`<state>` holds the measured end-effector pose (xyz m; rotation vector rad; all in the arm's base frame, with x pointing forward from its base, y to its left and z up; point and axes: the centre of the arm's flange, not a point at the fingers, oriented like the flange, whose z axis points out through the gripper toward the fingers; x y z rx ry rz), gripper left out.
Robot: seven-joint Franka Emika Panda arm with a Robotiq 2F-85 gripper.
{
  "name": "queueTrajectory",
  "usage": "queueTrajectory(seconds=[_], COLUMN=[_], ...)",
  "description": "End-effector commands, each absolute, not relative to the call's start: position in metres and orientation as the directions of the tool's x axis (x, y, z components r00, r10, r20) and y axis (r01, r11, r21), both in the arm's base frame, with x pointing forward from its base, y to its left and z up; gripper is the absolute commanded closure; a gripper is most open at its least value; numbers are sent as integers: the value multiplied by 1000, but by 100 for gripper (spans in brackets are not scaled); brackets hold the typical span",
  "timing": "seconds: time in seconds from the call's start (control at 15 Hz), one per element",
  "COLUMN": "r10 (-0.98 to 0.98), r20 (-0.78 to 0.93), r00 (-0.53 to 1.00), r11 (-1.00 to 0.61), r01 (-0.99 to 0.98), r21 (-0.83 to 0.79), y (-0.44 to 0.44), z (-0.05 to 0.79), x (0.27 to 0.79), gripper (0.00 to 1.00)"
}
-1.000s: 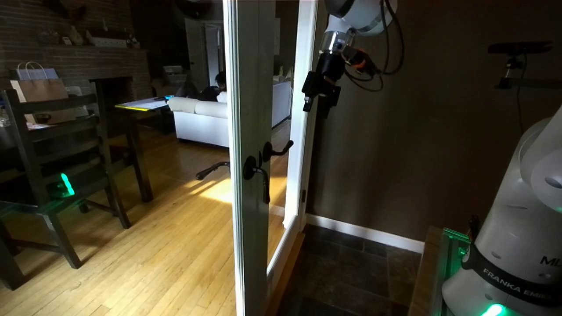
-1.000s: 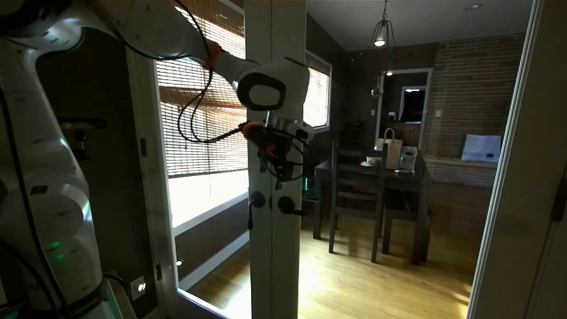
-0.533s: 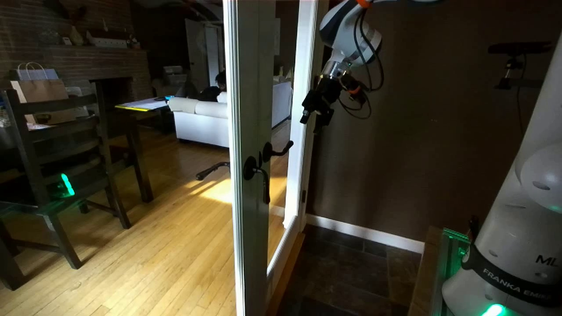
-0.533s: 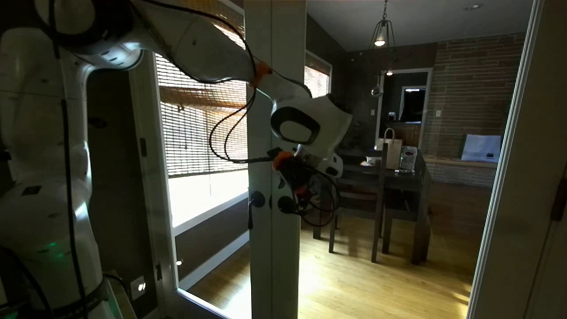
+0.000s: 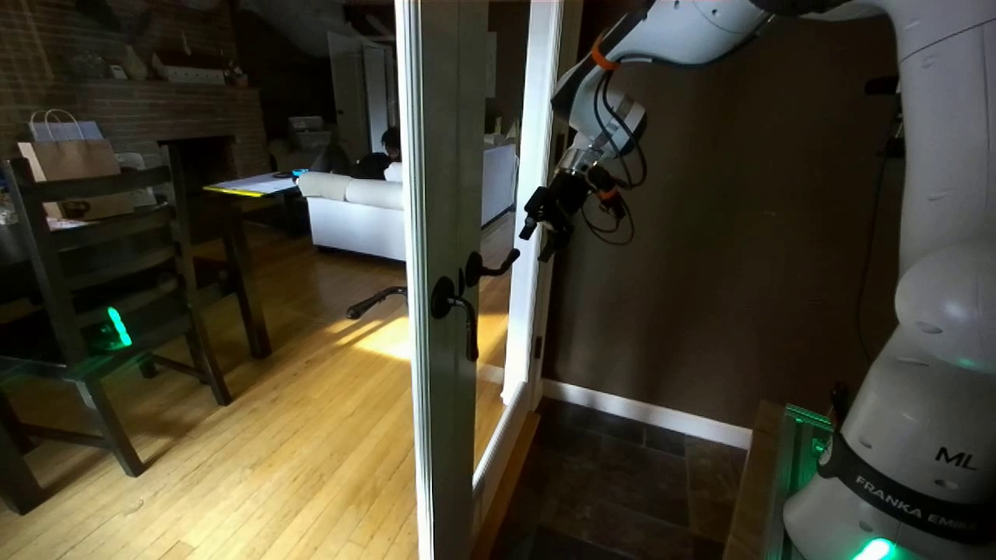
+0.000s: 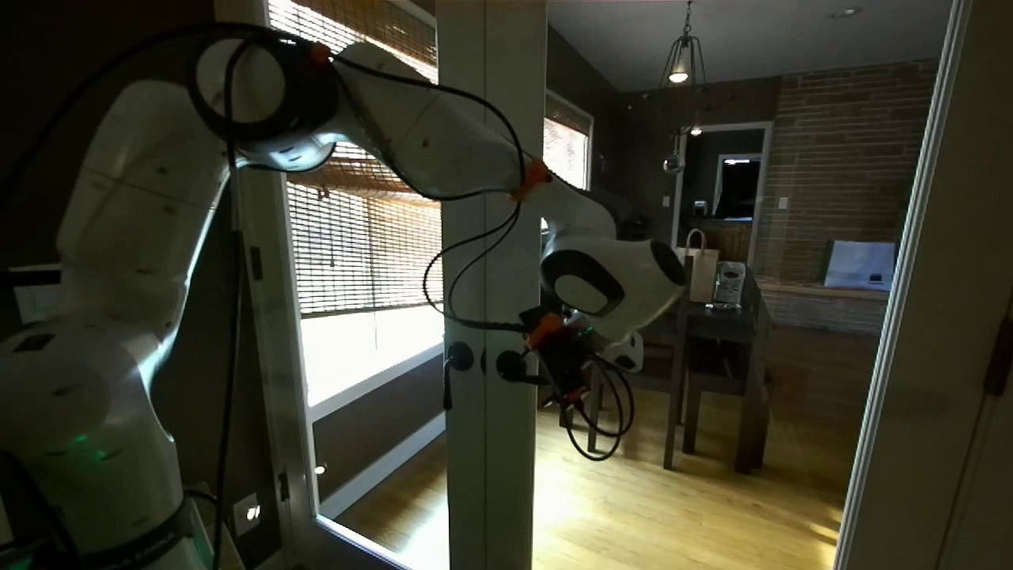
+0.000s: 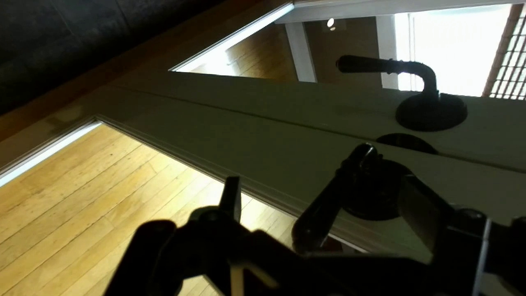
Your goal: Open the right door
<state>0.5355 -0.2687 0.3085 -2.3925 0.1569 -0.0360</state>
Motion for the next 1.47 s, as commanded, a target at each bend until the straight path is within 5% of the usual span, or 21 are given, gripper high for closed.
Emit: queueTrajectory(seconds=[0.0, 0.4, 1.4], r10=[-118, -97, -60], r20=[-14, -24, -143], r00=[993, 995, 988], r11=[-674, -640, -613], r01=[-90, -81, -150], r21=[-733, -764, -776], y=[-287, -290, -281], z=[297, 284, 233], x=[569, 586, 604], gripper=[12, 59, 80])
